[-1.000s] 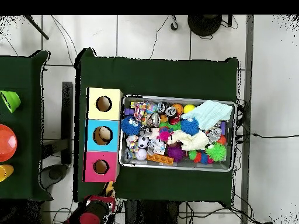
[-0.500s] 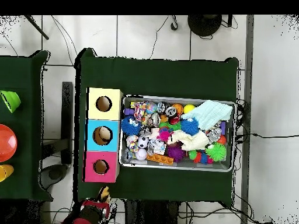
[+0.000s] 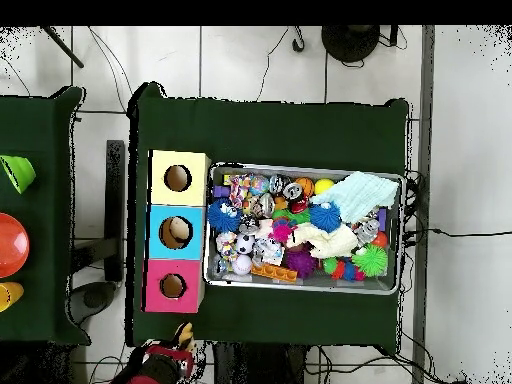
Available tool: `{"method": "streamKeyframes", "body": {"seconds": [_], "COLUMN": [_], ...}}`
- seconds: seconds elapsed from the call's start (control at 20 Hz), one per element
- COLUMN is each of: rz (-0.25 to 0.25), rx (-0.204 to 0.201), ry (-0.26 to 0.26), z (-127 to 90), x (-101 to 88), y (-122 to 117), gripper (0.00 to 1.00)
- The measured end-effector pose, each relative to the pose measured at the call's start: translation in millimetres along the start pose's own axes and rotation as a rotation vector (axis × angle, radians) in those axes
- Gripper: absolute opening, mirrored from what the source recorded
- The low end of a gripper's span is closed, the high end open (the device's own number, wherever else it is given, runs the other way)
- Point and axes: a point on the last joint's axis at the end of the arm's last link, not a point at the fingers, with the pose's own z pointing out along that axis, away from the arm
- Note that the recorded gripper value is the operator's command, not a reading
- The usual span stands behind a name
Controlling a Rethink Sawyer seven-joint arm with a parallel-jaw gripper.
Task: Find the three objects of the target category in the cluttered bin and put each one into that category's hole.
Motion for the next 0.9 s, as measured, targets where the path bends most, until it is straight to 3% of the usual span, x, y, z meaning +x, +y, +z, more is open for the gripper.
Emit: {"method": "streamKeyframes", "body": {"seconds": [0.4, 0.9], "rz": [0.017, 0.05], "rx": [0.009, -0.012], "ry": [-0.015, -0.05], "z": [-0.9, -6.6], "x": [-10.4, -42.9], "y": [-6.3, -5.3], "gripper": [0.0, 0.0]}}
